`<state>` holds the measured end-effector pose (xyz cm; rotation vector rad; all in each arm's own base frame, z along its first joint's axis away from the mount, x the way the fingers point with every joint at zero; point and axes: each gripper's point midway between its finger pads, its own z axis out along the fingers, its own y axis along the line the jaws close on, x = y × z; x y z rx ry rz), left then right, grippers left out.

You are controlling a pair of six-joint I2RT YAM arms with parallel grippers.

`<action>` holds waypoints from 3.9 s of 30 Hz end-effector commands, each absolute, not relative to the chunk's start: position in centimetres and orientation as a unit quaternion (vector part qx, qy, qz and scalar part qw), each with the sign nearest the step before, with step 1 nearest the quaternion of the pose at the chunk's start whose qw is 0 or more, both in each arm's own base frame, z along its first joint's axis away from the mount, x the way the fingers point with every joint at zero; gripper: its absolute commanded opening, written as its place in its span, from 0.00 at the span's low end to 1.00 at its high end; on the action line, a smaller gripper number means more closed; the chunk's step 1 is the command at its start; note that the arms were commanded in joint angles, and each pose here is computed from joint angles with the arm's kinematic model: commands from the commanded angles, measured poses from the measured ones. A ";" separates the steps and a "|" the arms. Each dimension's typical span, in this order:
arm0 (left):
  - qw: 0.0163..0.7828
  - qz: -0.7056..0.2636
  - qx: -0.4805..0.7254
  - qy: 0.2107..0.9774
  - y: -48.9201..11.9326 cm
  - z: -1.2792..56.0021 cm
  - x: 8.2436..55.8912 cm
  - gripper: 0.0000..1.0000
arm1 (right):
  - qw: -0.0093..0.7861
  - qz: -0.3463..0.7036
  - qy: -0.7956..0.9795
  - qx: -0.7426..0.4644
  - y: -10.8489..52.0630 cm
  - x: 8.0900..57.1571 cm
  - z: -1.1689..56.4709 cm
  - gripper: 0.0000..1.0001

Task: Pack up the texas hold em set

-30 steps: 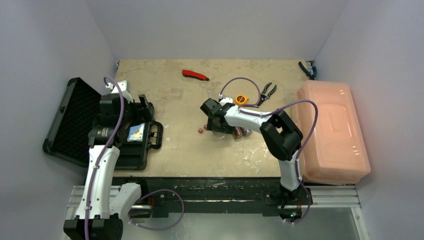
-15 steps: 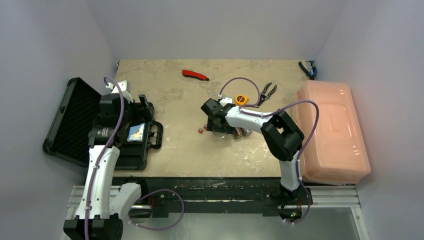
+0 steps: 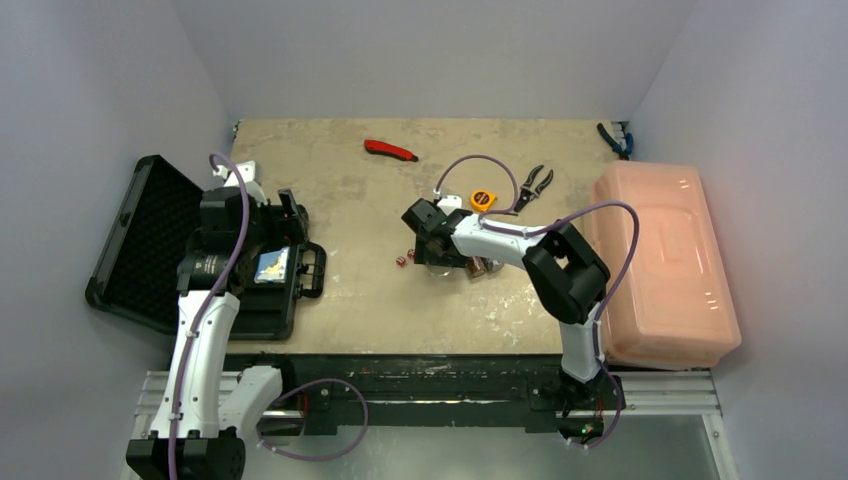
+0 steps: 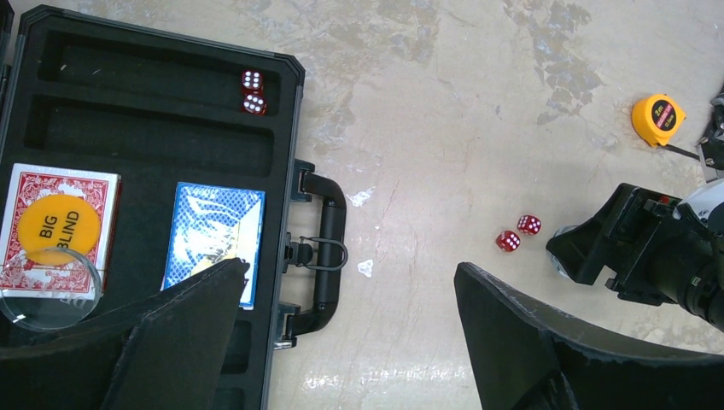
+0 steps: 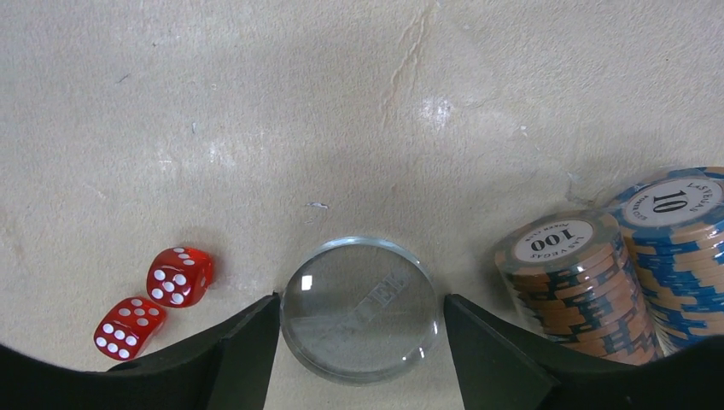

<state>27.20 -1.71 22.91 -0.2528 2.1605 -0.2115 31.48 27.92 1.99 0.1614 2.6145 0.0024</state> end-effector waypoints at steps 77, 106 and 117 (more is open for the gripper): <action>0.426 -0.331 -0.045 0.841 -10.9 21.7 27.6 0.81 | 0.442 0.269 0.831 0.206 22.4 27.0 19.1 0.00; 0.386 -0.405 0.022 0.829 -18.9 18.1 24.2 0.77 | 0.317 0.288 0.863 0.267 26.2 27.0 17.5 0.00; 0.366 -0.433 0.039 0.823 -22.0 17.7 24.1 0.68 | 0.320 0.289 0.859 0.275 26.4 27.4 18.4 0.00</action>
